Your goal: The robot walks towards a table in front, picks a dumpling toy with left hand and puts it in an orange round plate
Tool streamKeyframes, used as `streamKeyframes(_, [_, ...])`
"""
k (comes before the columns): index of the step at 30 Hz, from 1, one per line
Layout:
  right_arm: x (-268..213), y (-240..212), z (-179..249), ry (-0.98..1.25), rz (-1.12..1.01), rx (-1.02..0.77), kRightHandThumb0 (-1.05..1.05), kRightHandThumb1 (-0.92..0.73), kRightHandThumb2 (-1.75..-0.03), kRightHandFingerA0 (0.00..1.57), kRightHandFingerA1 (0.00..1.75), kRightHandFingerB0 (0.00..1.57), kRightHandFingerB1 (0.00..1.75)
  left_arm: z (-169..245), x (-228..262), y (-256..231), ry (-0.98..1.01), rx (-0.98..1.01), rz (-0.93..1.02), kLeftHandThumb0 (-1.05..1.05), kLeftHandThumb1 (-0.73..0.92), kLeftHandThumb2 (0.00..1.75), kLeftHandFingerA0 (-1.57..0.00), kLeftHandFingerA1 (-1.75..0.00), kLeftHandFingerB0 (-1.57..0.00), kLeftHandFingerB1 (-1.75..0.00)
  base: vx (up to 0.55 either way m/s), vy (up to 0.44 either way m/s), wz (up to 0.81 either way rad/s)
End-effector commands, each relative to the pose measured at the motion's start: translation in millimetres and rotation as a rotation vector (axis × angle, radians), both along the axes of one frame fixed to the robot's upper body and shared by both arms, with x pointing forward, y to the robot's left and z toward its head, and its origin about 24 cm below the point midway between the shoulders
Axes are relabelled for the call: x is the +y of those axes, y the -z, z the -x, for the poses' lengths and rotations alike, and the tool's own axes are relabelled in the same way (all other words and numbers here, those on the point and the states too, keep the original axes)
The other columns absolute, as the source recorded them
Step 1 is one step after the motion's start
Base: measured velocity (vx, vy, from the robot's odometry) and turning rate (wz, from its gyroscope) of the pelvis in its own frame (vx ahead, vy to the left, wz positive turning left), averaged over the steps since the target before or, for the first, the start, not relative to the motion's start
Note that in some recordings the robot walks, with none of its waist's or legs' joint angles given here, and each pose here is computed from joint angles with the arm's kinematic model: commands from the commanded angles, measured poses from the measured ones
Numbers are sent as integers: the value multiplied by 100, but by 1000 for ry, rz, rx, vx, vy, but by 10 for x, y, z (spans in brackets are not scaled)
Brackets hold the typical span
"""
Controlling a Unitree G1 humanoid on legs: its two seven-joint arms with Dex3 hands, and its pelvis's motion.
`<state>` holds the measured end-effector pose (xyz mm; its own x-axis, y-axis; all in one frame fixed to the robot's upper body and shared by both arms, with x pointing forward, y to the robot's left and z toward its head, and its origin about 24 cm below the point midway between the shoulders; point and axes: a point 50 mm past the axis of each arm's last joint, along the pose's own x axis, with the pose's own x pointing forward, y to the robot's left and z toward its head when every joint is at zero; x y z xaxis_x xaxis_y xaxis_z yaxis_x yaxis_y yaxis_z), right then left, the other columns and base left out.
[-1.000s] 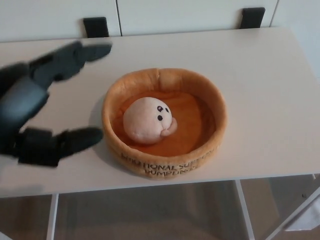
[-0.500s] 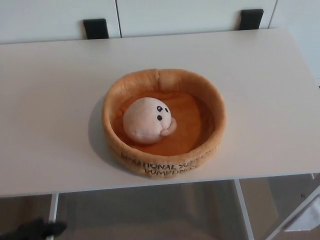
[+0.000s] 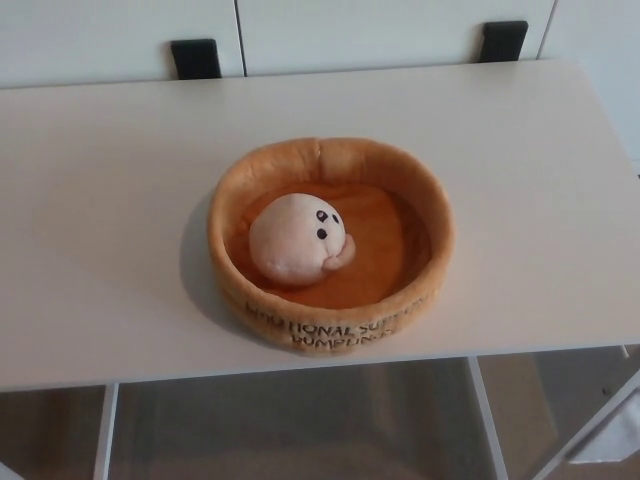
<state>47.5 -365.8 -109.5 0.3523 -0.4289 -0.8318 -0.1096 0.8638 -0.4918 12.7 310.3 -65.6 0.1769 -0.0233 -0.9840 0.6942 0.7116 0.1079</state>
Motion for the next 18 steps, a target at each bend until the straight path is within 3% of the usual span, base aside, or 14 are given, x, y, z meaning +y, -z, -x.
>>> streamKeyframes(1, [-19, 2, 15, -31, 36, 51, -9, -57, -57, 66, 47, 57, 43, 84, 463, 411, -65, 25, -274, -41, 75, 63, -33, -35, -23, -30, 0, 0, 0])
streamKeyframes(2, [-13, 5, 11, -29, 35, 51, -11, -57, -57, 66, 46, 57, 43, 26, 471, 429, -137, -9, -285, -41, 73, 62, -45, -37, -36, -33, 0, 0, 0])
streamKeyframes(3, [-12, 6, 7, -28, 34, 50, -11, -57, -57, 66, 46, 57, 43, -10, 475, 439, -180, -28, -292, -41, 73, 62, -45, -37, -36, -33, 0, 0, 0])
streamKeyframes(4, [4, 14, -7, -24, 29, 42, -8, -56, -56, 65, 46, 56, 43, -102, 499, 436, -233, -60, -310, -40, 76, 63, -50, -39, -47, -37, 0, 0, 0])
streamKeyframes(6, [22, 24, -20, -20, 23, 35, -8, -56, -56, 65, 46, 56, 43, -174, 527, 419, -246, -79, -324, -40, 76, 63, -50, -39, -47, -37, 0, 0, 0])
streamKeyframes(7, [32, 29, -36, -24, 22, 34, -9, -57, -57, 66, 46, 56, 43, -245, 557, 400, -299, -110, -340, -38, 71, 61, -61, -44, -56, -40, 0, 0, 0])
streamKeyframes(8, [38, 31, -46, -28, 23, 34, -9, -57, -57, 66, 46, 56, 43, -286, 576, 390, -337, -130, -350, -38, 71, 61, -61, -44, -56, -40, 0, 0, 0])
streamKeyframes(9, [50, 36, -66, -39, 21, 36, -10, -57, -57, 64, 45, 54, 41, -364, 555, 394, -417, -187, -339, -38, 72, 61, -76, -67, -62, -41, 0, 0, 0])
streamKeyframes(11, [65, 43, -90, -52, 19, 38, -10, -57, -57, 64, 45, 54, 41, -450, 517, 409, -515, -256, -318, -38, 72, 61, -76, -67, -62, -41, 0, 0, 0])
streamKeyframes(13, [82, 48, -100, -57, 8, 30, -10, -57, -57, 64, 46, 54, 42, -410, 445, 475, -563, -266, -309, -38, 71, 62, -72, -56, -53, -38, 0, 0, 0])
streamKeyframes(14, [88, 49, -98, -59, 4, 25, -9, -58, -57, 65, 46, 55, 42, -374, 416, 507, -542, -248, -322, -43, 58, 81, -66, -60, -43, -49, 0, 0, 0])
streamKeyframes(16, [94, 51, -94, -61, 1, 21, -9, -58, -57, 65, 46, 55, 42, -334, 390, 536, -509, -226, -339, -43, 58, 81, -66, -60, -43, -49, 0, 0, 0])
streamKeyframes(17, [87, 44, -94, -60, 1, 16, -9, -58, -57, 65, 46, 54, 42, -289, 371, 555, -491, -212, -344, -36, 67, 59, -68, -46, -56, -39, 0, 0, 0])
streamKeyframes(18, [80, 40, -95, -60, 2, 14, -9, -58, -57, 65, 46, 54, 42, -262, 362, 565, -483, -205, -345, -36, 67, 59, -68, -46, -56, -39, 0, 0, 0])
